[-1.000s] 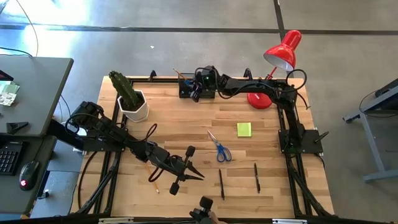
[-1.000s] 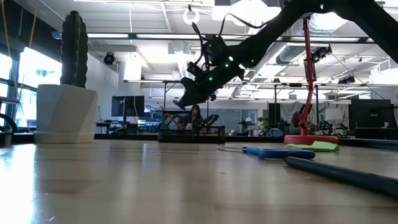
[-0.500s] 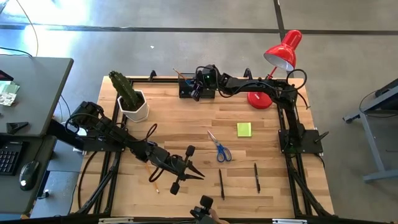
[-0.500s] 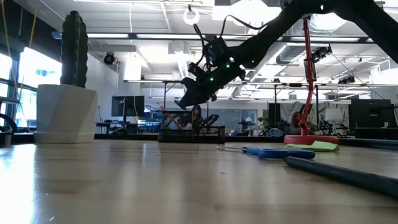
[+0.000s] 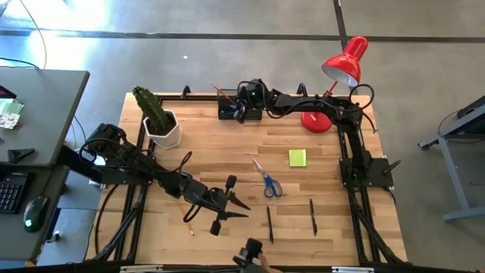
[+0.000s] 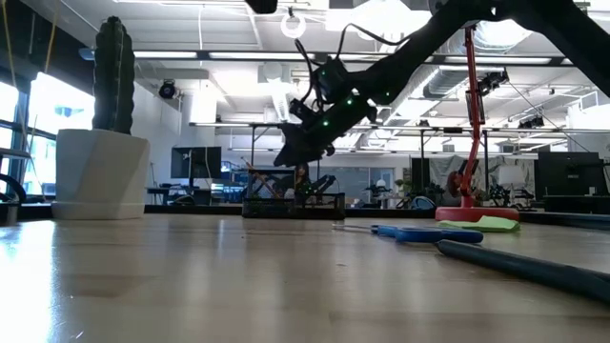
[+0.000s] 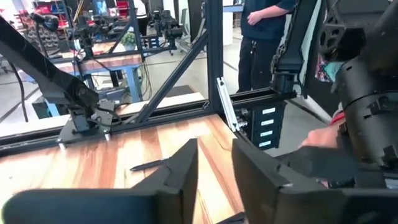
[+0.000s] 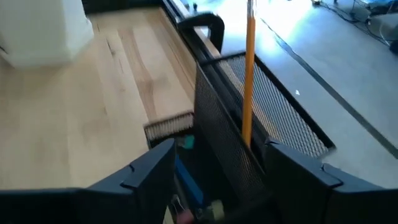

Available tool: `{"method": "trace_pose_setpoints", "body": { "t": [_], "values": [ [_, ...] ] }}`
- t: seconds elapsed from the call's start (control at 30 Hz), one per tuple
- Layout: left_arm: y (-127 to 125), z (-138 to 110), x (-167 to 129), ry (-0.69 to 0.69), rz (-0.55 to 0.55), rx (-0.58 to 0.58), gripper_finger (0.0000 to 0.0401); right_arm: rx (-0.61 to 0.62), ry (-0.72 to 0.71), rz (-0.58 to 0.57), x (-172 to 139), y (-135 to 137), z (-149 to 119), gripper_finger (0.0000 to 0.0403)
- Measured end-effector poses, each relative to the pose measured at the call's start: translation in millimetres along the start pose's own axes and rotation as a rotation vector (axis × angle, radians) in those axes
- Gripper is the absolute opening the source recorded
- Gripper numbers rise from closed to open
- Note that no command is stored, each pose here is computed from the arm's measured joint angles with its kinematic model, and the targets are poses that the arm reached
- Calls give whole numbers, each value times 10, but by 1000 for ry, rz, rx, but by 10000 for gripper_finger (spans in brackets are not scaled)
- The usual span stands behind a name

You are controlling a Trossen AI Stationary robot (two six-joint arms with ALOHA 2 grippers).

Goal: Pick and place office supplies into organizer

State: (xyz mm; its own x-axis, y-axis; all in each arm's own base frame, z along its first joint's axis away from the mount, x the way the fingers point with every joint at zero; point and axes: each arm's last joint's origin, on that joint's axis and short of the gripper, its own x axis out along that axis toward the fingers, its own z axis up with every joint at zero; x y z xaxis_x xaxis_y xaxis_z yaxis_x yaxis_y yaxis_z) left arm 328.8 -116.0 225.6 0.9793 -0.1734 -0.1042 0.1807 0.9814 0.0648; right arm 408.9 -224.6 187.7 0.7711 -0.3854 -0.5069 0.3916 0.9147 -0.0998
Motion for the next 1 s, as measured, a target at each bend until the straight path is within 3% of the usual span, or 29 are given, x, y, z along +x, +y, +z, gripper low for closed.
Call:
{"method": "trace_pose_setpoints", "body": {
  "t": [0.17, 0.37, 0.57, 0.67, 0.9, 1.0],
  "values": [
    [0, -7, 0, 9, 0, 2, 136, -84, 96, -28, -244, 40, 102, 236],
    [13, -79, -4, 82, 49, -8, 174, -147, 232, -51, -915, 137, 253, 208],
    [-37, -15, 10, 68, 40, 10, 230, -46, 144, -42, -1553, 285, -64, 173],
    [-92, 50, 26, 70, 28, 42, 193, -11, 81, -13, -1836, 457, -294, 156],
    [-90, 64, 42, 89, -26, 68, 17, 63, -81, 138, -2376, 866, -764, 129],
    [-98, 69, 42, 83, -32, 101, 20, 53, -138, 188, -2540, 1046, -901, 124]
  ]
}}
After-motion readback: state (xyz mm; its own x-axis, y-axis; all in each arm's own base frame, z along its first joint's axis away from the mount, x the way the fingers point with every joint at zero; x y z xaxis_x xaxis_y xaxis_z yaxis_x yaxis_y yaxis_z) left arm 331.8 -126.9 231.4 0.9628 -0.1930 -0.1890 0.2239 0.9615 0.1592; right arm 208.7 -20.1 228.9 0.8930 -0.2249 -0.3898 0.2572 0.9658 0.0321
